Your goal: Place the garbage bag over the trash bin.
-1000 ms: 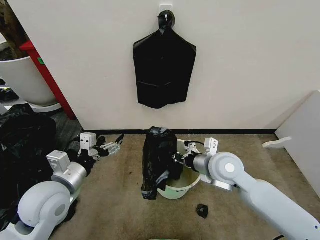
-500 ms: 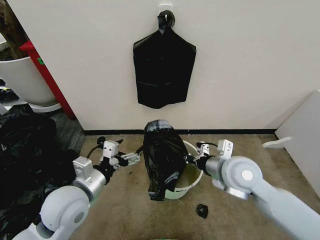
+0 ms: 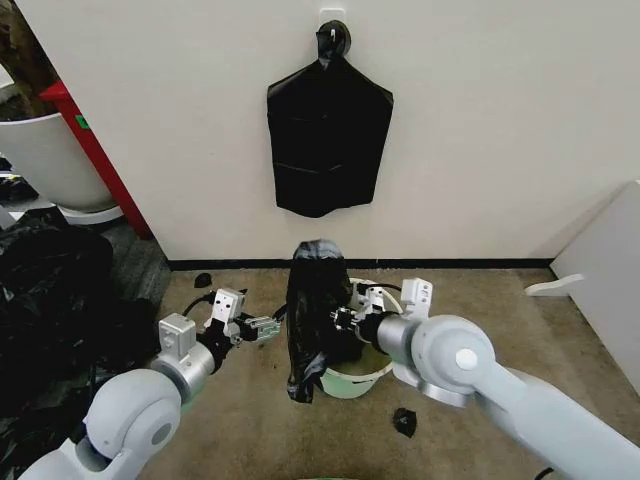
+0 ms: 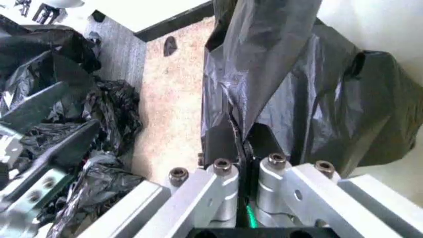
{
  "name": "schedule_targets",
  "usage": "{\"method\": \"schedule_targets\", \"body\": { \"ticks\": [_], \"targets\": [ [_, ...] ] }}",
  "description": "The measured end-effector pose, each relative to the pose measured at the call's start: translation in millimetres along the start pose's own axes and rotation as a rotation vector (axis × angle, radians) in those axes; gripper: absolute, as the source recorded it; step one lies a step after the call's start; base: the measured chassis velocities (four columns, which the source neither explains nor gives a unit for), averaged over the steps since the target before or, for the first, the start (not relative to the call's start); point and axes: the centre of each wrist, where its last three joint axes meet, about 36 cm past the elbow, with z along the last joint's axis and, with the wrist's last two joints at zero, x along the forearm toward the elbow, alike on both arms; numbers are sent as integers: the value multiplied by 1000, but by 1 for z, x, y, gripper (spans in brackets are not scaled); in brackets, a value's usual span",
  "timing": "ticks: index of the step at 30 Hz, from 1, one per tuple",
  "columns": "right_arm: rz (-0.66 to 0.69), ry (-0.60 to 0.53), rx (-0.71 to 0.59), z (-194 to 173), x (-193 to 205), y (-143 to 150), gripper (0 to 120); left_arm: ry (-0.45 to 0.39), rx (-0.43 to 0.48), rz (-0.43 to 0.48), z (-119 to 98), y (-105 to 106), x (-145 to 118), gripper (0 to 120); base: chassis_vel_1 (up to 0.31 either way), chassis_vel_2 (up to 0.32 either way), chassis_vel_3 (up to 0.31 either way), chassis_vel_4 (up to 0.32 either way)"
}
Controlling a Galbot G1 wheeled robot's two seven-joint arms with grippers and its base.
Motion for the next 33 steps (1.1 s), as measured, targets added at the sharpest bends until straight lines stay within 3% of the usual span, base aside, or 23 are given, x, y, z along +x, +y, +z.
{"method": "schedule_targets", "body": {
  "ticks": [10, 19, 33],
  "targets": [
    [27, 1, -2, 1, 3, -8, 0, 50, 30, -26, 13, 13, -46, 100, 0, 0, 0, 0],
    [32, -6, -17, 1, 3, -8, 0, 77, 40, -4, -1, -7, -61, 100, 0, 0, 0, 0],
    [42, -27, -41, -13, 9, -13, 0, 170, 36, -8, 7, -26, -92, 100, 0, 0, 0, 0]
  ]
}}
